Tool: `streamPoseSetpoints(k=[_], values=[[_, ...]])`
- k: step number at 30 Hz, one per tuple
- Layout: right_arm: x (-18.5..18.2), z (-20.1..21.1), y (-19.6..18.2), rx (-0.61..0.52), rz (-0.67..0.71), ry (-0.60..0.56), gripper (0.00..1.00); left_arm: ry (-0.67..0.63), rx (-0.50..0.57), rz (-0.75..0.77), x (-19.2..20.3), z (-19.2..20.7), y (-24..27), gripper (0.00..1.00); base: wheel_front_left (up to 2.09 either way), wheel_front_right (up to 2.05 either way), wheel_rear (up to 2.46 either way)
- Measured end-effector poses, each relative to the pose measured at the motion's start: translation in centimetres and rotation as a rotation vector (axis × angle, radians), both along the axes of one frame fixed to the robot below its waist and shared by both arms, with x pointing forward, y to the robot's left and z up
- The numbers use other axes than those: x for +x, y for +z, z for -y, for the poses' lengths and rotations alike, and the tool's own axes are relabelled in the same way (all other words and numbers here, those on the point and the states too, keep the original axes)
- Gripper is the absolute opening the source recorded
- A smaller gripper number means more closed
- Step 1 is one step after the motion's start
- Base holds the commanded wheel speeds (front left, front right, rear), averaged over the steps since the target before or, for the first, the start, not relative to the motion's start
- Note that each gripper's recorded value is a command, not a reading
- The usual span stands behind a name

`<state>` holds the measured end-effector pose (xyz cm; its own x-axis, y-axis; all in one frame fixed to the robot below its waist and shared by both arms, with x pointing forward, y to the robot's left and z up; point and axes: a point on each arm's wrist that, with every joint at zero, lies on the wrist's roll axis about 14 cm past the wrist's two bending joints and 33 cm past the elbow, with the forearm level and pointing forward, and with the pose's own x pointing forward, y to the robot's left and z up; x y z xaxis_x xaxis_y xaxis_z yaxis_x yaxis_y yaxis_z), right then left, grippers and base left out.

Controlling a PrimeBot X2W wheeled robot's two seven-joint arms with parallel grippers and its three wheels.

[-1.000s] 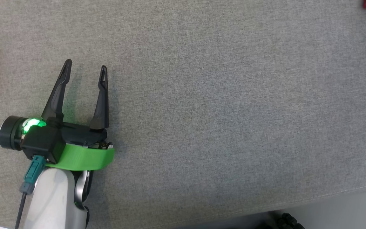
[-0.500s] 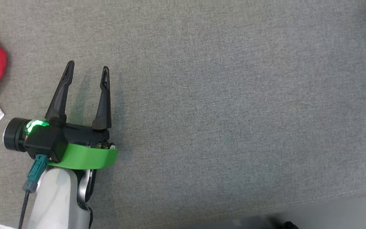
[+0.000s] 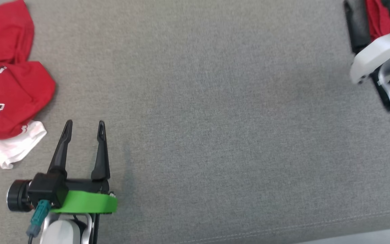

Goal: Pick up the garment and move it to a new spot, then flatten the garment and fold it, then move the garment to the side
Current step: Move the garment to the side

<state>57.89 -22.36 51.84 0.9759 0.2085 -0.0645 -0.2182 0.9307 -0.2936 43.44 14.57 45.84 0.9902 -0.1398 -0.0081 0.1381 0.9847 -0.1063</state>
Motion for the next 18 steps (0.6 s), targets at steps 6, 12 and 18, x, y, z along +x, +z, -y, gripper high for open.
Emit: streamPoseSetpoints(k=[6, 12, 18], values=[[-4.0, -3.4, 2.0, 0.120, 0.064, 0.055, 1.00, 0.051, 0.007, 0.018, -2.8, -1.6, 1.6, 1.00, 0.00, 0.00, 0.00], [-9.0, -5.9, 2.7, 0.232, 0.096, 0.078, 1.00, 0.097, 0.009, 0.058, -5.7, -3.0, 3.4, 1.00, 0.00, 0.00, 0.00], [-12.8, -7.5, 2.7, 0.290, 0.110, 0.100, 1.00, 0.124, 0.009, 0.086, -7.6, -3.9, 4.5, 1.00, 0.00, 0.00, 0.00]])
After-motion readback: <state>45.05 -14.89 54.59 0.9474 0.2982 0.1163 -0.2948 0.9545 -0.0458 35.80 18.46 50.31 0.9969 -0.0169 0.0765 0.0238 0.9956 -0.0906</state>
